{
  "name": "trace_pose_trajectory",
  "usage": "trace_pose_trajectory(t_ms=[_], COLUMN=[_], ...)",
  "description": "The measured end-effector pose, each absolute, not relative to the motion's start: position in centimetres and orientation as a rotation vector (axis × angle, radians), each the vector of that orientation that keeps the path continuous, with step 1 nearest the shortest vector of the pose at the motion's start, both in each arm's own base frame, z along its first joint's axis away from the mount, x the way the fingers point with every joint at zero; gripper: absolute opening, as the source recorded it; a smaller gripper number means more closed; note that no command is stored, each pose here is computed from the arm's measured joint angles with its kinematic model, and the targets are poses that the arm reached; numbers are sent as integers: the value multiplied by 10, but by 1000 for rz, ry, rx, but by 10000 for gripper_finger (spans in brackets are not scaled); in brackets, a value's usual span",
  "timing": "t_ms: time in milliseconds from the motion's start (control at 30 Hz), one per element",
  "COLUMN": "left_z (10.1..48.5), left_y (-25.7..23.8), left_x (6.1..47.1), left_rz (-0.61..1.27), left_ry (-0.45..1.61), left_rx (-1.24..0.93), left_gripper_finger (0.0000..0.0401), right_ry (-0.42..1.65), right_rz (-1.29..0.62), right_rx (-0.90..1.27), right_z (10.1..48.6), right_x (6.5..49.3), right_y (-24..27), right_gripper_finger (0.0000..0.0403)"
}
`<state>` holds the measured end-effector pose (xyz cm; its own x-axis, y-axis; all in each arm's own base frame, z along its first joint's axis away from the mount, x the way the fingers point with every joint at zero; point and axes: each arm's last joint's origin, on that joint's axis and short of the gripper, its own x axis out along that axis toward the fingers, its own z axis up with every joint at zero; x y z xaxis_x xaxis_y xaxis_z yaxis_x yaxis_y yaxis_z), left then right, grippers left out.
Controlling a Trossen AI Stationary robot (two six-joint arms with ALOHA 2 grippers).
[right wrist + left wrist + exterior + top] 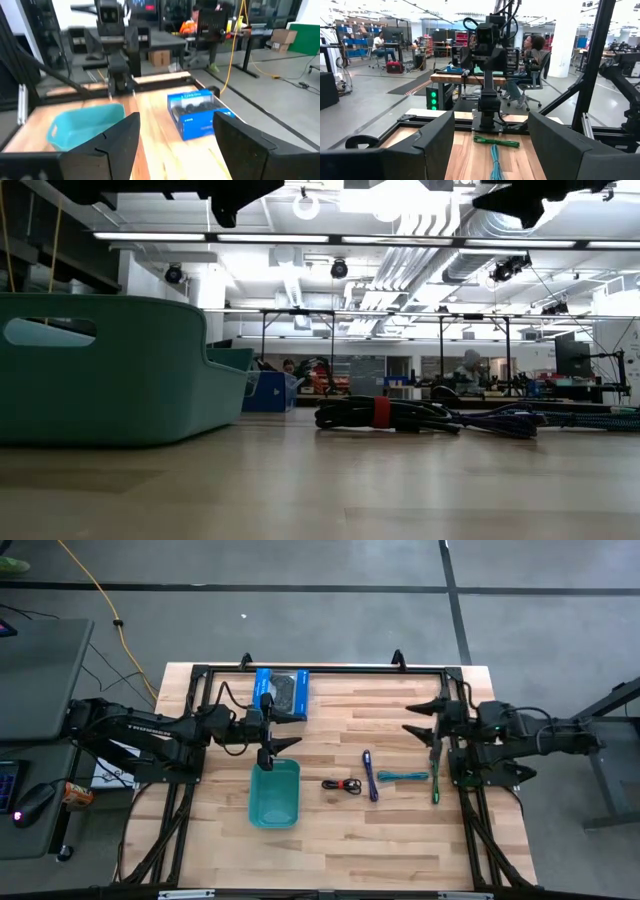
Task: Pick and place USB-C Cables
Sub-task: Put the blue charger cable into the green bin
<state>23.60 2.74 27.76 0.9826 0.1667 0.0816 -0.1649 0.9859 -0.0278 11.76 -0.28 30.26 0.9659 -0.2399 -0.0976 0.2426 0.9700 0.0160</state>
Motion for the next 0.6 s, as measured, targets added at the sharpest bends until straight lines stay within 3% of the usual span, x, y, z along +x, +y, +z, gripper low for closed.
trace_pose_trajectory(t_ms=[300,600], left_z=[278,278], left_y=[27,27], left_x=[236,236], left_rz=[167,167], left_ry=[-84,-84], left_rx=[-21,-21], left_gripper_finger=[234,234], right_ry=[103,569], right_rz=[-239,-160], right_rx=[53,281], right_z=[302,257], right_x=[120,130], right_y=[-3,3], right_gripper_finger=[243,243])
